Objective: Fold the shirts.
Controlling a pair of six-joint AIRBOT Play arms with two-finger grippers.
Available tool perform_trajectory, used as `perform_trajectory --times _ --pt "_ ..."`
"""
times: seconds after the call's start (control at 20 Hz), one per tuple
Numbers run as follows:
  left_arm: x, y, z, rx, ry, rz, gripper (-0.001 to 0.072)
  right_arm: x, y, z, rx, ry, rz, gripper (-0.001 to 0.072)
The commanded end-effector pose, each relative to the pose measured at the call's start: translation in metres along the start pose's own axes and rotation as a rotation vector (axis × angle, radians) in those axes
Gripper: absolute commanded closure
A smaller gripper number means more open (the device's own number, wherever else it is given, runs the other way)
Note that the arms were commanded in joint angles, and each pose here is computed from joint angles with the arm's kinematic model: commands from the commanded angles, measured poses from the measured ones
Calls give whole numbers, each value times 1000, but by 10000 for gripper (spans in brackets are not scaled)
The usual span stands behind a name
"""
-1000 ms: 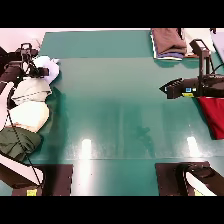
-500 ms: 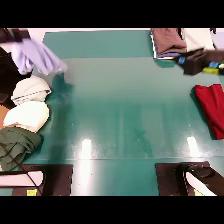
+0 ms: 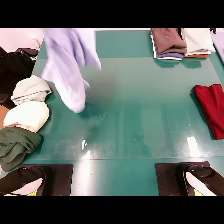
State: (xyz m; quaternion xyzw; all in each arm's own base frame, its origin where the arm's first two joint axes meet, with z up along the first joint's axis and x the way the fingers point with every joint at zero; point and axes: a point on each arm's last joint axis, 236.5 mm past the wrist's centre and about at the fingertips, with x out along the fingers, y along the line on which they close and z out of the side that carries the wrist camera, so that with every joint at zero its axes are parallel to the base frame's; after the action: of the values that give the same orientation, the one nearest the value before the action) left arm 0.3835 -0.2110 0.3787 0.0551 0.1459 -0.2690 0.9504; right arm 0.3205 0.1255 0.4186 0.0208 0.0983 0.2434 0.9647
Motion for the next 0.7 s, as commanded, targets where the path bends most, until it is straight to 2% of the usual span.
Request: perform_trajectory --times 0.0,0.05,0.1,0.2,0.4,0.5,0.65 --pt "27 -129 -44 89 127 -320 644 -12 -6 13 -8 -30 -30 693" --pt "39 -156 -62 105 173 -379 307 -13 -8 10 -7 -17 -35 692" --pt "50 -168 -76 113 214 -399 96 -14 -8 5 -7 4 -36 693" --pt "68 -153 -95 103 280 -354 100 -15 -10 -6 -3 49 -37 693" --pt "73 -34 -138 -97 472 -96 101 -15 -8 -15 -2 87 -30 693" --pt "68 19 -186 -214 608 5 101 -14 -8 -15 -2 87 -30 692" --pt "58 57 -266 -357 771 67 100 -14 -9 -15 -2 88 -30 693"
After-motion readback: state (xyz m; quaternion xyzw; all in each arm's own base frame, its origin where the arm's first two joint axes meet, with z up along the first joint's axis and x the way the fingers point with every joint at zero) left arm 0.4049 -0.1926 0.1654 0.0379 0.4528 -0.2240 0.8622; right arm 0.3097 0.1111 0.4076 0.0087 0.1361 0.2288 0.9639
